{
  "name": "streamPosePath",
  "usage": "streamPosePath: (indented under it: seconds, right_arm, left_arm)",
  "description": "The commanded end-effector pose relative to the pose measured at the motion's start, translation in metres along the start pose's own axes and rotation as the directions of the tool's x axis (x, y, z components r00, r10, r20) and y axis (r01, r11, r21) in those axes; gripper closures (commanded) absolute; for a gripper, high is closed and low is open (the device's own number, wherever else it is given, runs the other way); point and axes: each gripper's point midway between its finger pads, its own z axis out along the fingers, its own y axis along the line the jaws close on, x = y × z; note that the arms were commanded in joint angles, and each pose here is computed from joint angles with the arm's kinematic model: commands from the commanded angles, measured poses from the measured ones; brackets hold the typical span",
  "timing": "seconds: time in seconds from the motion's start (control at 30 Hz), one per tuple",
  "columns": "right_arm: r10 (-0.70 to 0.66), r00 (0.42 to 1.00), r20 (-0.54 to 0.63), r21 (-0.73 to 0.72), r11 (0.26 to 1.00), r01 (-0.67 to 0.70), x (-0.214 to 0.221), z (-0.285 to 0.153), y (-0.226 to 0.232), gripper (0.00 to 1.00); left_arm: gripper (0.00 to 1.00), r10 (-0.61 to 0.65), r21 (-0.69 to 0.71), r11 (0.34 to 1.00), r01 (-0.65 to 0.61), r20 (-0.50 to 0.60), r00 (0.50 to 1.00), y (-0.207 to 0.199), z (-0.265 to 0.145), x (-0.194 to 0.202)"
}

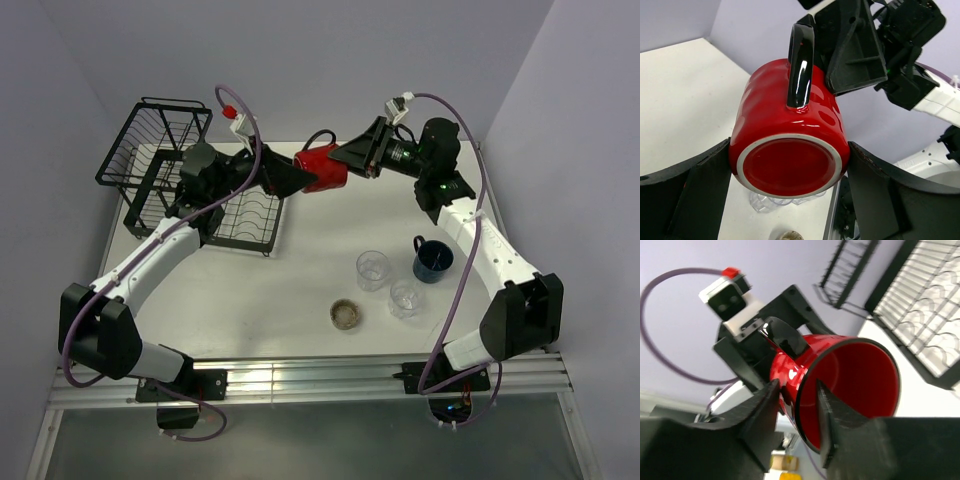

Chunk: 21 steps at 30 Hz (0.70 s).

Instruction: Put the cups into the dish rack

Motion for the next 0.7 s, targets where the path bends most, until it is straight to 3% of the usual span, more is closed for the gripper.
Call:
streamPosePath:
  seconds: [0.0,0.17,0.4,0.63,0.67]
  right_arm:
    - [-0.099,0.993,0.068,0.032,0.995,0.097,-0.014,-0.009,0.016,0.55]
    - [-0.106,0.990,0.095,0.092,0.991,0.098,-0.018,-0.013,0.001,0.51]
    - [-0.142,0.980,0.142,0.256,0.961,0.103,-0.028,-0.026,-0.029,0.50]
    - [-0.212,0.958,0.195,0.429,0.896,0.111,-0.039,-0.046,-0.056,0.50]
    - [-0.217,0.955,0.201,0.448,0.888,0.108,-0.040,-0.047,-0.061,0.50]
  left_arm:
    - [1.00,0.138,0.009,0.990,-0.141,0.137,0.981,-0.033,-0.007,-0.049]
    - [1.00,0.138,-0.060,0.990,-0.131,0.144,0.980,-0.022,-0.007,-0.053]
    - [1.00,0.156,-0.260,0.959,-0.113,0.150,0.976,0.010,-0.008,-0.069]
    - [1.00,0.140,-0.579,0.813,-0.052,0.108,0.984,0.076,-0.018,-0.081]
    - [1.00,0.106,-0.660,0.751,-0.033,0.072,0.992,0.101,-0.024,-0.069]
